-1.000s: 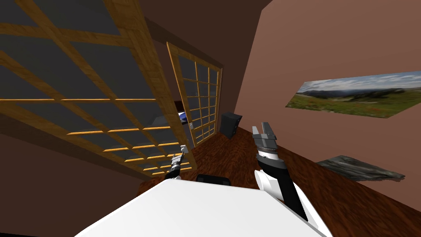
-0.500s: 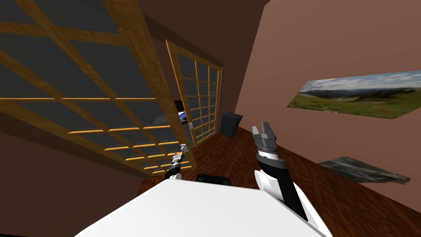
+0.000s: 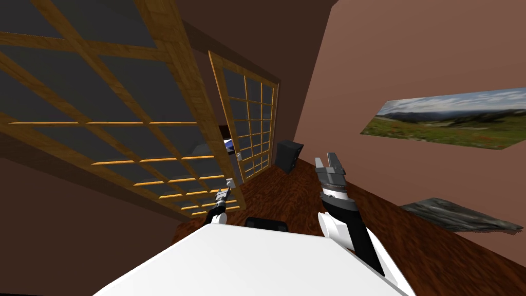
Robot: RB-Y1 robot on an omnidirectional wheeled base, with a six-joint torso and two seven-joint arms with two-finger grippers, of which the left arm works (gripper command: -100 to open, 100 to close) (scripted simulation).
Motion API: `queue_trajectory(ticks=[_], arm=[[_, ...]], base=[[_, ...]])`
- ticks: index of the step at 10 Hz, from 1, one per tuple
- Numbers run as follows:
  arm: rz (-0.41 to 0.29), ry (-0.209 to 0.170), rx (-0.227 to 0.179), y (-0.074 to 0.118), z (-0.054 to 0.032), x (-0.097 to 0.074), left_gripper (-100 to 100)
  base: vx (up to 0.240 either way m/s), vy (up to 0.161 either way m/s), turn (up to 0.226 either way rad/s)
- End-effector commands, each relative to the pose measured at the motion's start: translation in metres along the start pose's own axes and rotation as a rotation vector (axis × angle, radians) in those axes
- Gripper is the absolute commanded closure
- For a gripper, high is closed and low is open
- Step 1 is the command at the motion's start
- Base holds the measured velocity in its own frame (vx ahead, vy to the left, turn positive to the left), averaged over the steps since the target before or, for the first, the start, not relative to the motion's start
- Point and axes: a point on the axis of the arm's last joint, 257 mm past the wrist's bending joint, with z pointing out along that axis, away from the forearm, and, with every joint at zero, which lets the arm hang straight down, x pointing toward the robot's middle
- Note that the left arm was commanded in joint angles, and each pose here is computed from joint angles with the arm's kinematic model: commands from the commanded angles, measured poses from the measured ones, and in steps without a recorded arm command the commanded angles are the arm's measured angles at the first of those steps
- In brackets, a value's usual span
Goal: Pull the door open
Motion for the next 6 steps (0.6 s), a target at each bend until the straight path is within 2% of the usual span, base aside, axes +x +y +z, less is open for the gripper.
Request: queue_trajectory(ticks=[1,2,3,4,6], arm=[[-0.014,0.026,-0.018,0.014,0.0029,0.014,-100],[-0.019,0.034,-0.022,0.016,0.0039,0.018,-100],[0.0,-0.003,0.001,0.0,-0.0028,0.002,-100],[0.0,-0.003,0.001,0.0,-0.0028,0.002,100],[0.0,-0.003,0.001,0.0,-0.0028,0.002,100]], base=[[-0.002,-0.001,-0.013],[0.004,0.006,0.006],[0.008,0.026,0.045],[0.004,0.011,-0.033],[0.002,-0.017,-0.011]])
